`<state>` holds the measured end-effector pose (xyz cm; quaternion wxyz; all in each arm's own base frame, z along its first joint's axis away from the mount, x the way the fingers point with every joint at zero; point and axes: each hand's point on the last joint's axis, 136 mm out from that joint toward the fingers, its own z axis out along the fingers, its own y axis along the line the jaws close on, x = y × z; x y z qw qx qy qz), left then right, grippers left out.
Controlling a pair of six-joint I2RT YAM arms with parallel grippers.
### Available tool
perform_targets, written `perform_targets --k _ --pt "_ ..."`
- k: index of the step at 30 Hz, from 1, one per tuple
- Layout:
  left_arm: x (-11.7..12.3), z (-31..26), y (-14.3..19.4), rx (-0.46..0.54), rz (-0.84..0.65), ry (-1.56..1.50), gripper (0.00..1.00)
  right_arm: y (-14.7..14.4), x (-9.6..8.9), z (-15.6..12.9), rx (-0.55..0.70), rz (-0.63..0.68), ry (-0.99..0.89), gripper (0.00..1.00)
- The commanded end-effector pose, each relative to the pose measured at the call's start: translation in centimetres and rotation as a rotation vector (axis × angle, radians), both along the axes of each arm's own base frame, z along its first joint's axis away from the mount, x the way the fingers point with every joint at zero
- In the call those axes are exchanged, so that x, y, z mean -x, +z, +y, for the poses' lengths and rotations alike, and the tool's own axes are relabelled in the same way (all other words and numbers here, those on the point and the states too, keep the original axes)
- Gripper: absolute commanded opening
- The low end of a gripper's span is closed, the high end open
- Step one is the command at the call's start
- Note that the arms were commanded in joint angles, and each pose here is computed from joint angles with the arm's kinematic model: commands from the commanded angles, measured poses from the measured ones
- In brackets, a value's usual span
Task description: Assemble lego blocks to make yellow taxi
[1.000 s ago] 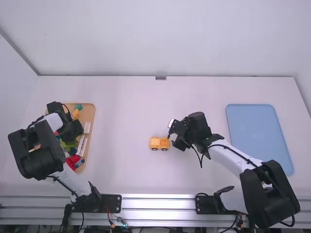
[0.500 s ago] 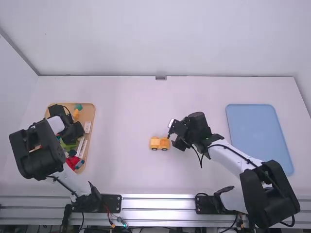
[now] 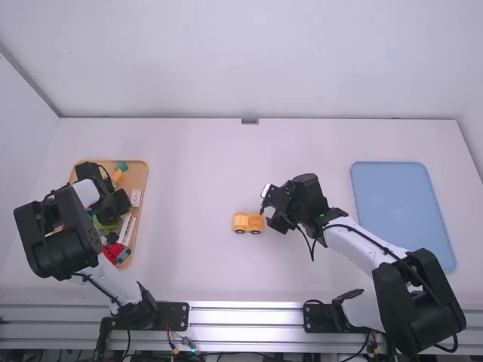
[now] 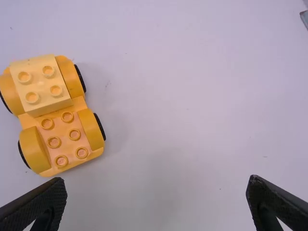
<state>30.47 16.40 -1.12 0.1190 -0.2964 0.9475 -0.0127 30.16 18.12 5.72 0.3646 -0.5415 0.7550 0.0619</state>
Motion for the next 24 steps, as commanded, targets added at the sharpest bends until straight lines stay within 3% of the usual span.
perform_targets --k 1,5,8,14,18,24 --pt "-1.3 0.3 2.8 -0.03 -0.072 -0.01 0.02 1.6 -1.0 0.5 -0.076 -0.01 -0.065 0.99" --pt "-2.1 -0.3 6.2 -0.082 -0.163 -0.038 0.02 3.7 -2.5 1.4 -0.238 0.01 -0.189 0.99" --pt "-2.9 -1.7 8.9 -0.122 -0.248 -0.102 0.02 5.4 -2.8 2.4 -0.335 0.045 -0.169 0.99" --pt "-5.6 -11.1 13.6 -0.126 -0.503 -0.544 0.02 10.1 -3.2 3.9 -0.603 0.19 -0.129 0.98" --pt "-6.3 -18.0 14.4 -0.191 -0.627 -0.85 0.02 12.0 -3.6 4.0 -0.742 0.265 -0.079 0.99" --pt "-6.5 -25.8 14.8 -0.222 -0.809 -1.079 0.02 12.4 -3.7 4.4 -0.878 0.388 -0.011 0.99"
